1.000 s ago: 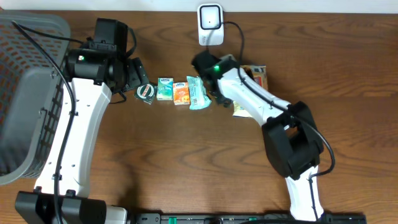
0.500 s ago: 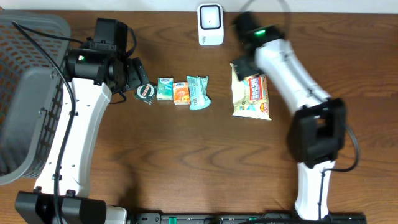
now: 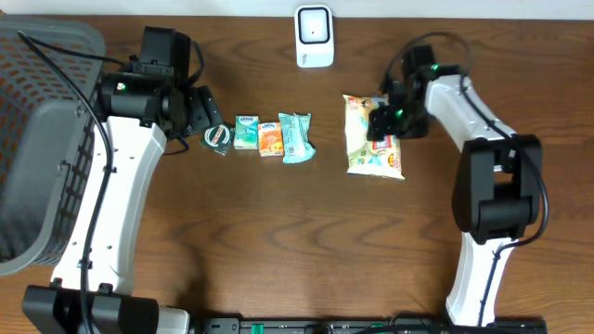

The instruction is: Scan the item barcode

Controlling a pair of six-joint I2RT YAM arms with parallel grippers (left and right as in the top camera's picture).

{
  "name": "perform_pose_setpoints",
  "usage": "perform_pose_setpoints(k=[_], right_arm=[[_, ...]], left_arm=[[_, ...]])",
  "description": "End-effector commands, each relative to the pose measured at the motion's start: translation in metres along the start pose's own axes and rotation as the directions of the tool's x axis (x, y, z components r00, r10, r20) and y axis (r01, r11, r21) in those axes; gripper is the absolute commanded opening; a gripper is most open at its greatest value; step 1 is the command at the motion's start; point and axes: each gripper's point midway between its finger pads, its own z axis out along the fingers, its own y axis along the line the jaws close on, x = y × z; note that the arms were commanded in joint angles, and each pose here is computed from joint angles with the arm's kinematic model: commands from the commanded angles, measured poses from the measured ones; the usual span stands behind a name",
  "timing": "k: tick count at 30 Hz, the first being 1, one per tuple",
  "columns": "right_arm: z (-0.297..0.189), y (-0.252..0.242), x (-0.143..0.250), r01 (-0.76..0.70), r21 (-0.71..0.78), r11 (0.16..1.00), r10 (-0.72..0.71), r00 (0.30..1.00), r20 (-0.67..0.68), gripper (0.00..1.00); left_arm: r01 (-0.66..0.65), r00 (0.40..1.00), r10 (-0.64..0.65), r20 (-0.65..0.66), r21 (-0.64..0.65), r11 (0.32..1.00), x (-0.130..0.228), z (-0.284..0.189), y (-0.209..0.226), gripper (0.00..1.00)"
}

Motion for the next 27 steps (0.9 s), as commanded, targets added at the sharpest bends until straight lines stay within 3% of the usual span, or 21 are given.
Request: perform_pose_setpoints(k=[1,2,13,15,18,27], right_arm=[[0.008,0.024,0.004,0.007,-0.039,0.999,-0.007,1.0,-0.002,0.11],[0.008,0.026,0.001,0.0,-0.034,0.999,0.001,1.0,0.008,0.01],[-0.074,0.063,-0.088,-0.001,-0.071,0.997,0.022,0.954,0.299,0.01],[-0.091,0.068,-0.109,0.006,-0.085,0.996,0.027,0.924,0.38,0.01],[-0.117,0.079,-0.157,-0.028,-0.167,0.986,0.118,0.82,0.561,0.01],[-0.134,0.121,-0.21,0.052,-0.278,0.959,0.177,0.655,0.734,0.01]], left_arm=[[0.014,1.0,-0.014,0.006,-0.008,1.0,-0.002,-0.001,0.001,0.98],[0.014,1.0,-0.014,0.006,-0.008,1.0,-0.002,-0.001,0.001,0.98],[0.014,1.0,-0.014,0.006,-0.008,1.0,-0.002,-0.001,0.001,0.98],[0.014,1.0,-0.014,0.006,-0.008,1.0,-0.002,-0.001,0.001,0.98],[0.014,1.0,-0.014,0.006,-0.008,1.0,-0.002,-0.001,0.001,0.98],[0.014,1.0,-0.014,0.006,-0.008,1.0,-0.002,-0.001,0.001,0.98]])
